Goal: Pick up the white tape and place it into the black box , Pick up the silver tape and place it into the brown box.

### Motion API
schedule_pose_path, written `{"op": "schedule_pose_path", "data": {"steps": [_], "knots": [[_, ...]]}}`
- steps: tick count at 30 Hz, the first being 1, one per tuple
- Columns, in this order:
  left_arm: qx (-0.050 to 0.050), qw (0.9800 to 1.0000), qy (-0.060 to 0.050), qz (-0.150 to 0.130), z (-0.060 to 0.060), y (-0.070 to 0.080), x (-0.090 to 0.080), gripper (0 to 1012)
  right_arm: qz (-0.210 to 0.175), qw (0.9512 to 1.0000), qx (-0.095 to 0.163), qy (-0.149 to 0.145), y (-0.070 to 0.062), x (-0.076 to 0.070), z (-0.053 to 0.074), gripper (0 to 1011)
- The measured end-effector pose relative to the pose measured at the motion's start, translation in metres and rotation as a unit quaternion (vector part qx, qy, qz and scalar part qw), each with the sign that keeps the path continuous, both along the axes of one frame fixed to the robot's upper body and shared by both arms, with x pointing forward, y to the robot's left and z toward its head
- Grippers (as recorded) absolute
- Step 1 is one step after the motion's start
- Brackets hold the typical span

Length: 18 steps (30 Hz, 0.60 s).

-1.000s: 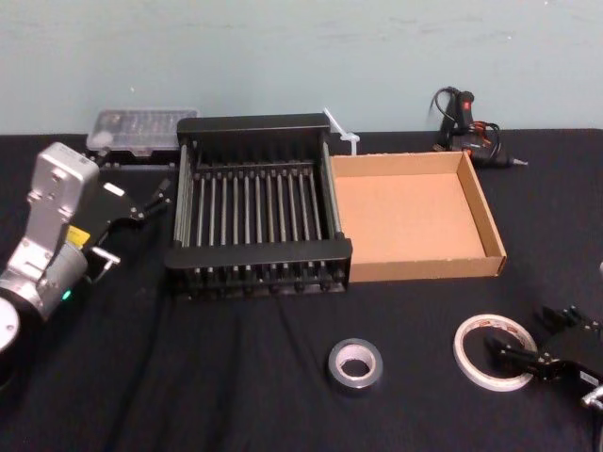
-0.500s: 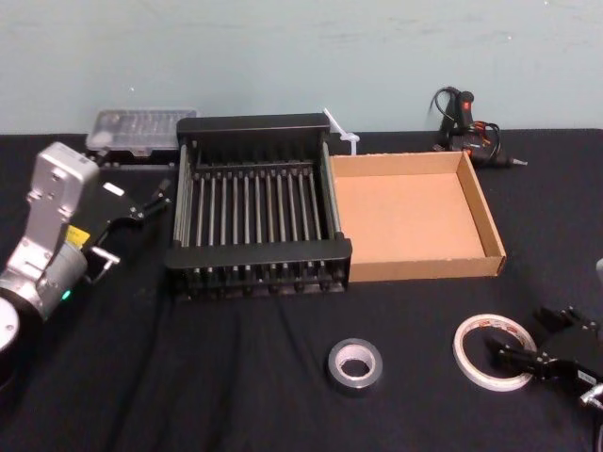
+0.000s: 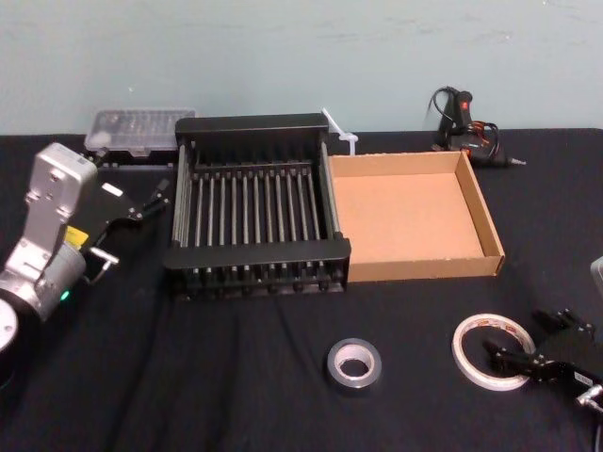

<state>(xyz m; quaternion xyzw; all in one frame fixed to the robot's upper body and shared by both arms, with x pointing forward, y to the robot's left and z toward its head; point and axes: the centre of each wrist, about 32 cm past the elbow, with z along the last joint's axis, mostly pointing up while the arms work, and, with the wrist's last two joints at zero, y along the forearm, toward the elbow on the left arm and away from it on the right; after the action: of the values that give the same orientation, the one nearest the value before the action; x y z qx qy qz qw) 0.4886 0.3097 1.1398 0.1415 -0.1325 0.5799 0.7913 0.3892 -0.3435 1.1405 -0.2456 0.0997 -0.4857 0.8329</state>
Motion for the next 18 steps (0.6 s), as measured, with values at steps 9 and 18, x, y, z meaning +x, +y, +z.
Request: {"op": "schedule_pose_path", "data": {"steps": [9, 18], "knots": [[0.000, 1.0000, 0.000, 0.000, 0.0000, 0.0000, 0.0000, 1001, -0.001, 1.0000, -0.001, 0.000, 0.0000, 0.0001, -0.0003, 1002], [0.000, 1.0000, 0.000, 0.000, 0.0000, 0.0000, 0.0000, 1001, -0.001, 1.0000, -0.001, 0.000, -0.0003, 0.0001, -0.0002, 1000]]}}
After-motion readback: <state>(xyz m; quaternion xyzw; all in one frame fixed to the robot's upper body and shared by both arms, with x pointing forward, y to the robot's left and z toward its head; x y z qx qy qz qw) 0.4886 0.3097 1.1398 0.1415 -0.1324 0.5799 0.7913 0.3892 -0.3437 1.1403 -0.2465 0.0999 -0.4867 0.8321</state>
